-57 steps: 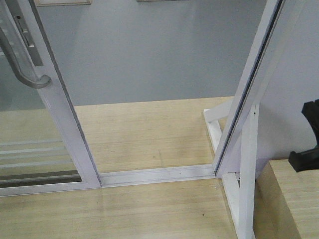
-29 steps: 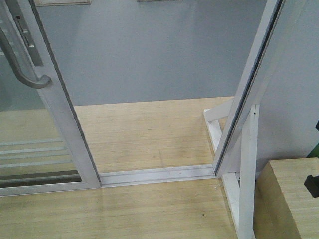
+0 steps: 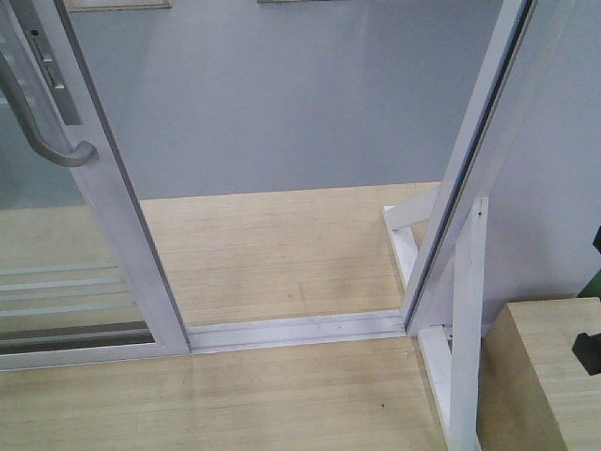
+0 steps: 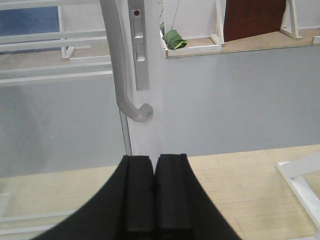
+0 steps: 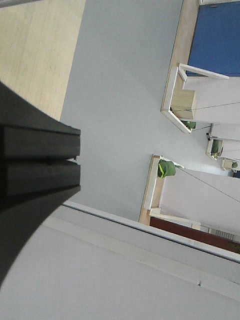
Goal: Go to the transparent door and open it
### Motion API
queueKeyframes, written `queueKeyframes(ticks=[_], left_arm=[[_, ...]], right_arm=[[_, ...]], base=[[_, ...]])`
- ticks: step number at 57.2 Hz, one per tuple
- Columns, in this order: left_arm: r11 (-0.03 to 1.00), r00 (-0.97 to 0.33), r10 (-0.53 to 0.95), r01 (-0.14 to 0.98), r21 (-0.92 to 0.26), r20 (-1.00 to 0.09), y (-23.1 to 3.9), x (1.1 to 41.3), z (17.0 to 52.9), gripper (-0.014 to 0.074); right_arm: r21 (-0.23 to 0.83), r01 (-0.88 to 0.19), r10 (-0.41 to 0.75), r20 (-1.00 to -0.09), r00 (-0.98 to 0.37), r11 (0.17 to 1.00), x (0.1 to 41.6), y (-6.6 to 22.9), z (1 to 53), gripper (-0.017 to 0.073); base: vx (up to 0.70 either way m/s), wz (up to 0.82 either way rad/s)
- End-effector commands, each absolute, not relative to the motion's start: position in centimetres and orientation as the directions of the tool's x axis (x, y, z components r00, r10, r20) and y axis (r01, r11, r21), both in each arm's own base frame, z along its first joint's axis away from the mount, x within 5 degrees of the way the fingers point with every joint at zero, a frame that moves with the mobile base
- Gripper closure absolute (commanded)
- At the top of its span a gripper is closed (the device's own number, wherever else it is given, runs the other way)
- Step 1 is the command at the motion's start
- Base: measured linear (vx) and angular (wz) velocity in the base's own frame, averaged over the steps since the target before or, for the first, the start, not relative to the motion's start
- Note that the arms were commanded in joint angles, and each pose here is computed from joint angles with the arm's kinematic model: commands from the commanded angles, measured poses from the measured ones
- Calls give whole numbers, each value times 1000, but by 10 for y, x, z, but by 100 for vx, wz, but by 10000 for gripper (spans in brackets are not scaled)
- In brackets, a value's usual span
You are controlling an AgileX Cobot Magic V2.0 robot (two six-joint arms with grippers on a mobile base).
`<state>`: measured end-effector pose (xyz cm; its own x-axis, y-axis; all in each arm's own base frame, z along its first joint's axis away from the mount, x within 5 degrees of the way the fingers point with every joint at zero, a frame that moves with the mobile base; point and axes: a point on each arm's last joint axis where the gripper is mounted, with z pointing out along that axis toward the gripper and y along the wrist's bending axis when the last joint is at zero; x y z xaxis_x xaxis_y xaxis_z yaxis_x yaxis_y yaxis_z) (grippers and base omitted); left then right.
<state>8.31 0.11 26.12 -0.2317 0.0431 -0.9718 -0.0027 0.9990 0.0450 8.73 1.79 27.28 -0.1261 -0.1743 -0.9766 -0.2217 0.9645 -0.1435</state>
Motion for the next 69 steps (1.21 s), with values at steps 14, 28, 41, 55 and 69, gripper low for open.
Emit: queueKeyframes(ticks=[14,28,41,55,69], left_arm=[[1000,-104,30,-3,30,-994,0,76,280,600],[1000,-61,-19,4,-19,-998,-1,52,231,600],[997,-84,-77,0,-77,-994,-1,57,185,600],[997,-135,-72,3,-73,-988,-1,56,181,600],[997,-134,-72,3,-73,-988,-1,56,181,600]], right_arm=[[-154,-195,-162,-987,-26,969,89,17,289,564],[-154,-195,-162,-987,-26,969,89,17,289,564],[-154,-195,-162,-986,-27,969,88,17,289,564],[-154,-195,-162,-986,-27,969,88,17,289,564],[-154,-195,-162,-986,-27,969,88,17,289,564]], base=[[0,0],[0,0],[0,0],[0,0],[0,0]])
